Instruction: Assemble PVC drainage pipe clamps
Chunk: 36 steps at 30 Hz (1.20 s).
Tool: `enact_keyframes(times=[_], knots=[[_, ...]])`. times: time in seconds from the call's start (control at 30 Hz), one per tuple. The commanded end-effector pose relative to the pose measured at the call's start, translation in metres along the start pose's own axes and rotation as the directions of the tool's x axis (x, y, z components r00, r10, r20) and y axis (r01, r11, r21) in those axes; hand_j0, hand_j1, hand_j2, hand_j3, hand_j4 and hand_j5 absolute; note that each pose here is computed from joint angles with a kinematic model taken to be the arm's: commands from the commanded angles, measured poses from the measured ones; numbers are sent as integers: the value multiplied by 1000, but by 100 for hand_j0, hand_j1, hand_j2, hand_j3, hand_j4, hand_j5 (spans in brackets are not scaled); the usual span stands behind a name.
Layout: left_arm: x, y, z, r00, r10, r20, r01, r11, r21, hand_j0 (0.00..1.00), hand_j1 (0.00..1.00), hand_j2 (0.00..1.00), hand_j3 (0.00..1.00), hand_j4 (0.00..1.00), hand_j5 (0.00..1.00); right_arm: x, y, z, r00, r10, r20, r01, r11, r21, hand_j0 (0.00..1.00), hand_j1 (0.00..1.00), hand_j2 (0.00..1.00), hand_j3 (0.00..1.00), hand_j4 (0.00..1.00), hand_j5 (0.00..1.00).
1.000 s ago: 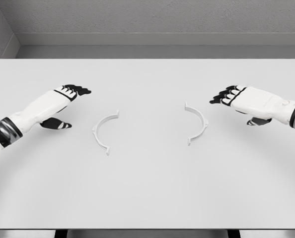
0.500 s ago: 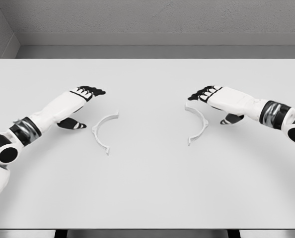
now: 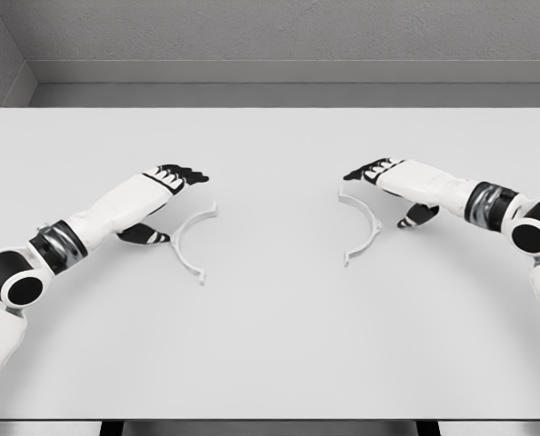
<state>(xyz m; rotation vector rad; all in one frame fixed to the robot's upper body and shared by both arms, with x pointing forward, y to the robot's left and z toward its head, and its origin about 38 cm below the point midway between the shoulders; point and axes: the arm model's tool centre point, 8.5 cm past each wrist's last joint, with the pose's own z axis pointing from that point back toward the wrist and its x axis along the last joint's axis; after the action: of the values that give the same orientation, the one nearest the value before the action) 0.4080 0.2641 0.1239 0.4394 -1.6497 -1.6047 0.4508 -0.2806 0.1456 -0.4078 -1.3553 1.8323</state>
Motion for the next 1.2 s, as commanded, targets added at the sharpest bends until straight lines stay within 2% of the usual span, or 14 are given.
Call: enact_keyframes(times=[0.0,0.27,0.8,1.17], knots=[[2,3,-1,1000,1,8,-1,1000,9,100,100,100,100,100,100,2,1,-3,1000,-12,6,13,1000,-3,100,100,100,100,100,100],[15,-3,3,999,-3,34,2,1000,7,100,100,100,100,100,100,8,-2,-9,1000,-11,24,12,1000,-11,100,100,100,100,100,100],[36,-2,4,997,-15,78,13,1000,25,100,100,100,100,100,100,21,-1,-20,998,-8,60,9,1000,-8,100,100,100,100,100,100],[43,-5,3,995,-10,94,8,1000,22,100,100,100,100,100,100,20,-2,-20,998,-7,57,8,1000,-9,100,100,100,100,100,100]])
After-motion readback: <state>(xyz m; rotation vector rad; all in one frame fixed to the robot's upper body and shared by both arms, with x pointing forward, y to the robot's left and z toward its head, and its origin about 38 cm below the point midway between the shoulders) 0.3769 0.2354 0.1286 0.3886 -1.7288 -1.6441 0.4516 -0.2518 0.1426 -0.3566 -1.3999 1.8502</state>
